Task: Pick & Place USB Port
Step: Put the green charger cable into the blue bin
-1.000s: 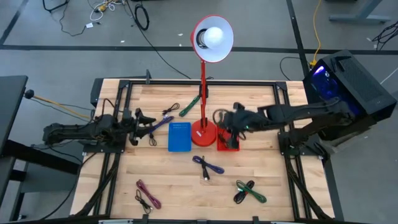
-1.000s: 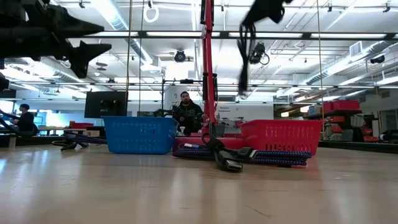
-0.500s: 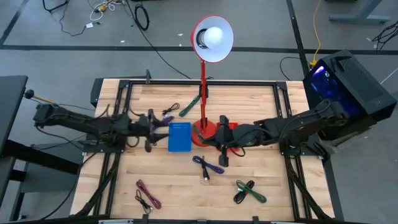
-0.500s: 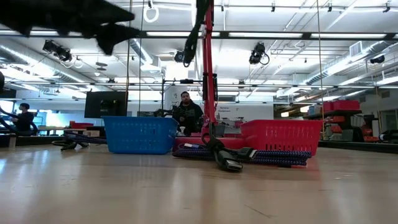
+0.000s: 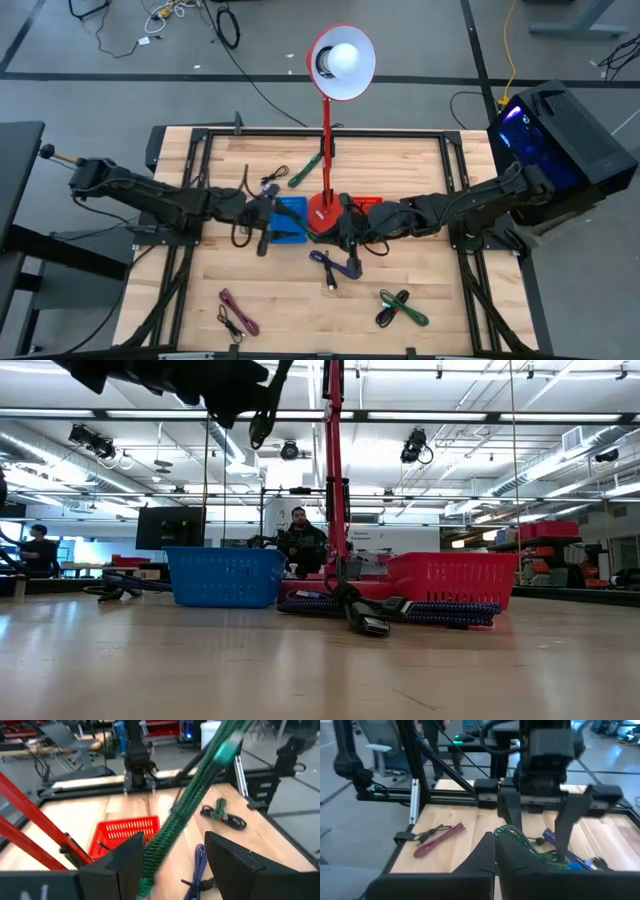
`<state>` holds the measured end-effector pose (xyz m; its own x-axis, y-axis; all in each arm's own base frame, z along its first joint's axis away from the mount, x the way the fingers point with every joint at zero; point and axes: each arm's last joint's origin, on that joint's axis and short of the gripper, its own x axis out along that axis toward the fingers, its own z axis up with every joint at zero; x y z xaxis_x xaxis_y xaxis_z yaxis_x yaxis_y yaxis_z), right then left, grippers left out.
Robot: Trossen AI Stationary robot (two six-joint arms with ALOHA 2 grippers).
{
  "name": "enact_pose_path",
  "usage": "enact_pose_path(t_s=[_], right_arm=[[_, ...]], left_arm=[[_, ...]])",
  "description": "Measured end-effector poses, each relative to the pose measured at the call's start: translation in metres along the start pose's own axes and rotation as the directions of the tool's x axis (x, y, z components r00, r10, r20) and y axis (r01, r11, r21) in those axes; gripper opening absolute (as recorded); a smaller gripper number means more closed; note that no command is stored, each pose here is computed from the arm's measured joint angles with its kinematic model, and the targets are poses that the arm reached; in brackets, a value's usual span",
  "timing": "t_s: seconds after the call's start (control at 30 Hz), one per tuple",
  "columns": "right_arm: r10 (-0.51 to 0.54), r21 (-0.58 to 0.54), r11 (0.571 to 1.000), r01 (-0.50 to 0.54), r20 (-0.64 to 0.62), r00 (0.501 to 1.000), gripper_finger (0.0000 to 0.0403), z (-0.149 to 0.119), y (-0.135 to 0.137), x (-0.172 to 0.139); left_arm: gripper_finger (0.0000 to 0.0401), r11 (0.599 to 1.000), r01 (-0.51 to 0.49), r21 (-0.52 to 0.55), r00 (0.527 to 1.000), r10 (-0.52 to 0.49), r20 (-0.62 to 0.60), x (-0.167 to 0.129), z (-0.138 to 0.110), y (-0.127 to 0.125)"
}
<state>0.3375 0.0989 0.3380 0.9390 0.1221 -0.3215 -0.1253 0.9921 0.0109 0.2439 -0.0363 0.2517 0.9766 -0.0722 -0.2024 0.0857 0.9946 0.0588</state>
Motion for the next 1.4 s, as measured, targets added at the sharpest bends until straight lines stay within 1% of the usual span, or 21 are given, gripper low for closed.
enact_pose_path(t_s=[0.07,0.23,0.4,0.57,0.63,0.7,0.73,0.8,0.9,0.93,1.1,1.17,1.3,1.4], right_arm=[[0.004,-0.005,1.000,-0.004,-0.001,1.000,0.0000,0.000,0.000,0.000],[0.004,-0.011,1.000,-0.004,0.000,1.000,0.0000,0.000,0.000,0.000],[0.022,-0.016,1.000,-0.021,0.031,0.999,0.0000,0.003,0.001,0.000],[0.021,-0.023,1.000,-0.020,0.045,0.999,0.0000,0.004,0.000,0.002],[0.019,-0.022,1.000,-0.018,0.045,0.999,0.0000,0.004,-0.001,0.002],[0.017,-0.021,1.000,-0.016,0.044,0.999,0.0000,0.004,-0.001,0.002],[0.017,-0.021,1.000,-0.016,0.044,0.999,0.0000,0.004,-0.001,0.002],[0.015,-0.021,1.000,-0.014,0.044,0.999,0.0000,0.004,-0.001,0.002],[0.013,-0.022,1.000,-0.012,0.046,0.999,0.0000,0.004,-0.002,0.002],[0.012,-0.022,1.000,-0.011,0.046,0.999,0.0000,0.004,-0.002,0.002],[0.001,-0.038,0.999,0.000,0.037,0.999,0.0000,0.004,-0.005,0.002],[-0.013,-0.049,0.999,0.014,0.020,1.000,0.0002,0.002,-0.007,0.003],[-0.038,-0.060,0.998,0.036,-0.020,0.999,0.0024,-0.002,-0.012,0.003],[-0.076,-0.061,0.996,0.071,-0.090,0.993,0.0046,-0.009,-0.017,0.003]], left_arm=[[0.0213,1.000,-0.004,0.004,1.000,0.004,-0.010,0.002,-0.001,0.000],[0.0213,1.000,-0.012,0.015,1.000,0.012,0.013,0.003,0.001,0.001],[0.0213,1.000,-0.014,0.019,0.999,0.014,0.032,0.005,0.002,0.001],[0.0213,1.000,0.019,0.020,0.999,-0.020,0.051,0.010,0.001,-0.001],[0.0210,1.000,0.015,0.023,0.999,-0.016,0.044,0.011,0.000,-0.001],[0.0196,1.000,0.012,0.022,0.999,-0.013,0.047,0.011,0.000,-0.001],[0.0181,1.000,0.010,0.023,0.999,-0.011,0.046,0.011,0.000,-0.001],[0.0135,1.000,0.013,0.027,0.999,-0.014,0.050,0.010,0.001,-0.001],[0.0037,0.999,0.019,0.029,0.998,-0.020,0.056,0.010,0.001,-0.003],[0.0023,1.000,0.020,0.022,0.998,-0.021,0.057,0.010,0.001,-0.003],[0.0021,1.000,-0.011,-0.007,0.999,0.011,0.052,0.010,0.000,-0.002],[0.0021,0.998,-0.054,-0.019,0.998,0.054,0.025,0.010,-0.002,0.000],[0.0021,0.988,-0.139,-0.069,0.990,0.137,-0.034,0.010,-0.007,0.003],[0.0020,0.971,-0.206,-0.124,0.976,0.194,-0.103,0.009,-0.013,0.005]])
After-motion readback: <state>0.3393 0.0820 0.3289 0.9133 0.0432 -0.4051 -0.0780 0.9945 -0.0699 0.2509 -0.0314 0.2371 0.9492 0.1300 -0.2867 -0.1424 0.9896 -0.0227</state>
